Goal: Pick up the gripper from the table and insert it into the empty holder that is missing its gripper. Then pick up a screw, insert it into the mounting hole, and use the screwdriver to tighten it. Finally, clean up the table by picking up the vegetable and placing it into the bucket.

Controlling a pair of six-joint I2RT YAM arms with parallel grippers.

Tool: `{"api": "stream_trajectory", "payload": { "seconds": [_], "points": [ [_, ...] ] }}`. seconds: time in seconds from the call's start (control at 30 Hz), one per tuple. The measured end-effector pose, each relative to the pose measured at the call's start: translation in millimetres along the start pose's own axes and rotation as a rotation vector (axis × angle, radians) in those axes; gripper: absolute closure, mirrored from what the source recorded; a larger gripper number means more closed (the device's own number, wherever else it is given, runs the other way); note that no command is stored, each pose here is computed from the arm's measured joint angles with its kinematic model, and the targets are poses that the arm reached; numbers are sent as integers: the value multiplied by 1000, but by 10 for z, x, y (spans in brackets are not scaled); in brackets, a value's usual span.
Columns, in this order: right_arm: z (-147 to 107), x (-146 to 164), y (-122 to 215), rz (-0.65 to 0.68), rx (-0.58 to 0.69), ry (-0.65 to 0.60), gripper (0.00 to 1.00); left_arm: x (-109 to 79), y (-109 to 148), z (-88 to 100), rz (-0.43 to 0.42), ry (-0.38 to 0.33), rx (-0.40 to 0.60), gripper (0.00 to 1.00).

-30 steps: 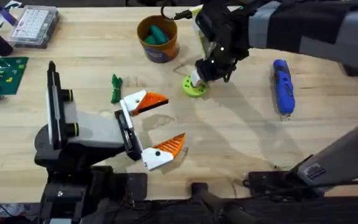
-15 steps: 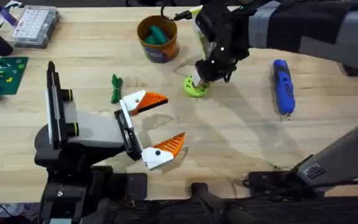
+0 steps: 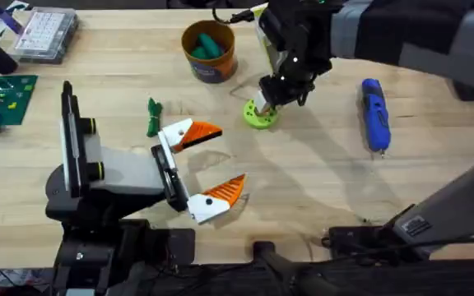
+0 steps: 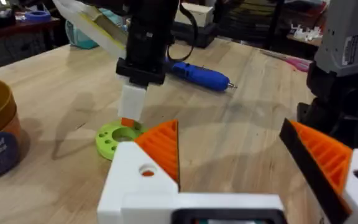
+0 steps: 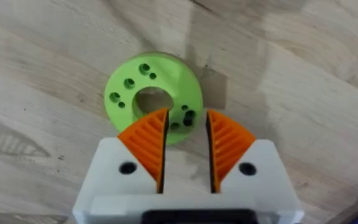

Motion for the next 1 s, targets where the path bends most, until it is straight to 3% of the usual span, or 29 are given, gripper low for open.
{"api": "stream_trajectory", "payload": {
  "seconds": [0.3, 0.53, 0.67, 0.87, 1.0],
  "points": [
    [-20, -7, -70, -6, 18, 0, 737, 10, 0, -1, 6, 0, 1, 9],
    [-17, -7, -72, -6, 17, 0, 757, 10, 0, 0, 6, -1, 1, 9],
    [-14, -17, -71, -12, 15, 0, 814, 10, 0, 0, 6, -1, 1, 9],
    [-7, -35, -71, -23, 11, 2, 979, 10, 0, 0, 6, -1, 1, 9],
    [-1, -32, -68, -22, 10, 1, 991, 11, 0, 0, 7, -1, 1, 9]
  ]
}}
Point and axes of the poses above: each hand's point on the last joint's axis, 136 mm out from that joint toward the fingers, its own y axis back along the fingers, its own x axis along the line the jaws close on, z = x × y, the point moved 1 cm from there along y, back along the fingers, and after that the axes turned 11 degrees about -y, right-handed, at the moved point
